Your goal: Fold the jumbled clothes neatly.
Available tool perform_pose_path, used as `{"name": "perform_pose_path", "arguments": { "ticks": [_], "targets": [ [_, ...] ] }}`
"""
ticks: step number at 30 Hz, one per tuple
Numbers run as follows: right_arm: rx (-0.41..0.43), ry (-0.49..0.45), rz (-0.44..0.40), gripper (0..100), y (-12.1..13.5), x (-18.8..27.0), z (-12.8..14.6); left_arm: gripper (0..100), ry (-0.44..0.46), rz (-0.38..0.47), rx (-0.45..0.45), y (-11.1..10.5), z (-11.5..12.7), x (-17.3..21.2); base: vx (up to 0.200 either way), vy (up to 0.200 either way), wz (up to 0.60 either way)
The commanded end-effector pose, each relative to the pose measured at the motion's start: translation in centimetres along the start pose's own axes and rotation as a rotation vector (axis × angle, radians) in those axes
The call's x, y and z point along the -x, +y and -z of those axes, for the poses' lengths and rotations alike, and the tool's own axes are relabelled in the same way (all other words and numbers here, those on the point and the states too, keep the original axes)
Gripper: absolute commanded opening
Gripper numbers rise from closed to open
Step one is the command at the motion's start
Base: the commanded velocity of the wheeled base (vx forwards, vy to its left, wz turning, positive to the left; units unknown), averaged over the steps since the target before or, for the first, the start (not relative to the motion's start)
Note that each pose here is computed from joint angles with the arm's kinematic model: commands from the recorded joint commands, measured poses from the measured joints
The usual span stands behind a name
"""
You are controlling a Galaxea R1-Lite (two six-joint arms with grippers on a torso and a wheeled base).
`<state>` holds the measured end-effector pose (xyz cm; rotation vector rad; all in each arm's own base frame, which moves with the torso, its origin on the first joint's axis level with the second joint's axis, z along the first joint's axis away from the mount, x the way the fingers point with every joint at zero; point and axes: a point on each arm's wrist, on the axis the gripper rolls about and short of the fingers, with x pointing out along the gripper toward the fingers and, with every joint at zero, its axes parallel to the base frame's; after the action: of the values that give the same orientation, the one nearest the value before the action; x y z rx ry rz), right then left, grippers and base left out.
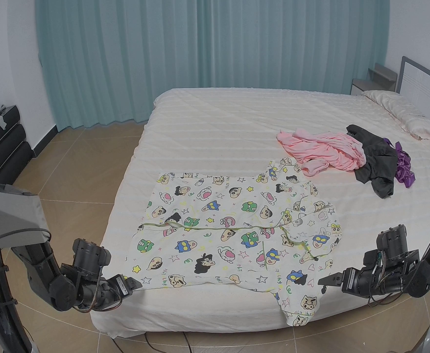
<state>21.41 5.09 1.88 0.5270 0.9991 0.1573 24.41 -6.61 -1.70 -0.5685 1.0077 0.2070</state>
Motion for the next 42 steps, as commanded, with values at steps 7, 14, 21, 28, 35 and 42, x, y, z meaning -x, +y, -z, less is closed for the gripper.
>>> {"name": "perform_pose_path", "arguments": {
  "ticks": [7, 14, 21, 28, 35, 42],
  "targets": [
    [0.036, -0.013, -0.038, 100, 0.5, 0.1, 1.1, 100, -0.076, -0.100, -0.032, -1.8, 0.9, -3.4, 0.000, 0.000, 0.00],
    [0.035, -0.010, -0.039, 100, 0.5, 0.2, 1.1, 100, -0.112, -0.070, 0.006, -2.9, -0.3, -4.6, 0.000, 0.000, 0.00],
    [0.034, 0.025, -0.025, 100, 0.2, 0.0, 1.8, 0, -0.135, -0.062, 0.030, -3.4, -0.8, -5.0, 0.000, 0.000, 0.00],
    [0.037, 0.046, -0.004, 100, -0.1, -0.5, 2.1, 0, -0.169, -0.094, 0.036, -3.2, -0.9, -4.8, 0.000, 0.000, 0.00],
    [0.041, 0.024, -0.005, 100, 0.0, -2.1, 1.1, 0, -0.200, -0.069, 0.052, -3.6, -1.7, -4.1, 0.000, 0.000, 0.00],
    [0.099, -0.015, 0.094, 100, -0.6, -6.4, -0.2, 0, -0.268, -0.006, 0.082, -4.8, -3.5, -2.8, 0.000, 0.000, 0.00]
  ]
}}
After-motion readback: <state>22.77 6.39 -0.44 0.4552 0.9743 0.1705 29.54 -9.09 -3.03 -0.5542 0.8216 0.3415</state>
